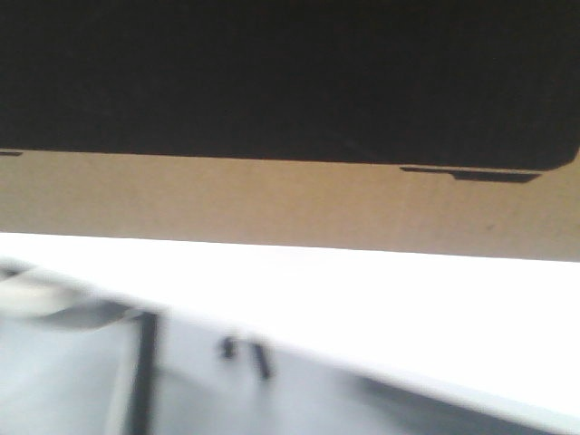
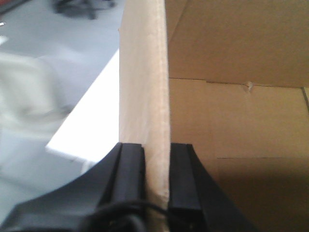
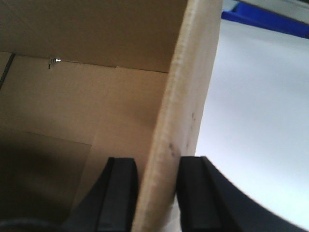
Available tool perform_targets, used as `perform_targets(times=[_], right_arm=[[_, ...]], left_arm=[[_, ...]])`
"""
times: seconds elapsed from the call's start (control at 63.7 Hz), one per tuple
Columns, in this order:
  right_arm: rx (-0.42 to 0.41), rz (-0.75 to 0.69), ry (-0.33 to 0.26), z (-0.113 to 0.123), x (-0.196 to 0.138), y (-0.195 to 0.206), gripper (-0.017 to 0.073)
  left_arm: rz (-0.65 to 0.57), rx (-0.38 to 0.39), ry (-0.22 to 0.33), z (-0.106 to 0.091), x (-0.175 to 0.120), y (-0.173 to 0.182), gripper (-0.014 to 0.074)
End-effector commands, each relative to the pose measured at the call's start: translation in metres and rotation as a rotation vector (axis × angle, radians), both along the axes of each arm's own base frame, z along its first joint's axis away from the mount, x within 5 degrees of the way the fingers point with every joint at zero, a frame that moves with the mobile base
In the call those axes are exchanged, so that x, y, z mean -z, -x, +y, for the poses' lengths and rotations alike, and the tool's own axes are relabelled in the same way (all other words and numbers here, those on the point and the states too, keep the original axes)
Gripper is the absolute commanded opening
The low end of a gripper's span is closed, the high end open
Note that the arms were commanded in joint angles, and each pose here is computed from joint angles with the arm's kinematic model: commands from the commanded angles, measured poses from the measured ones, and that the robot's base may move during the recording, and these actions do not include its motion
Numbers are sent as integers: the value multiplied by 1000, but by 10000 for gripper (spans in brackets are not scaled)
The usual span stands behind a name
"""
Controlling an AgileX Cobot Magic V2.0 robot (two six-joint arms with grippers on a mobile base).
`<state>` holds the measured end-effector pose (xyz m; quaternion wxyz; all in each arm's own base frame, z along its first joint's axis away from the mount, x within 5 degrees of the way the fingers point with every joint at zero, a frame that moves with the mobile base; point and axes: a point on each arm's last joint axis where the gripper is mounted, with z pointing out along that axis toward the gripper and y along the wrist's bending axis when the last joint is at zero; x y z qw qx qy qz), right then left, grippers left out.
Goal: Grab box from left shelf to table start
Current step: 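Hold the box above the white table as the base approaches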
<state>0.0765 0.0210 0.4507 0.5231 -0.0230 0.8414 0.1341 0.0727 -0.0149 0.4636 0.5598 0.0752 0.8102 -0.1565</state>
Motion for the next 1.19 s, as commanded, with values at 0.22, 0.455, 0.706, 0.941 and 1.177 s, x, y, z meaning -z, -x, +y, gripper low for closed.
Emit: perform_targets(times=[0.22, 0.455, 0.706, 0.941, 1.177], right_arm=[[47, -141, 44, -9, -17, 1, 57], [47, -141, 44, -9, -17, 1, 57], [47, -141, 44, -9, -17, 1, 57], [47, -141, 44, -9, -17, 1, 57], [47, -141, 44, -9, -17, 1, 57]], left_arm=[[-266, 44, 169, 28, -32, 13, -94], [-272, 12, 177, 40, -31, 17, -94], [-233, -30, 124, 40, -22, 14, -94], [-226, -35, 120, 41, -21, 13, -94], [-208, -28, 117, 38, -20, 13, -94]])
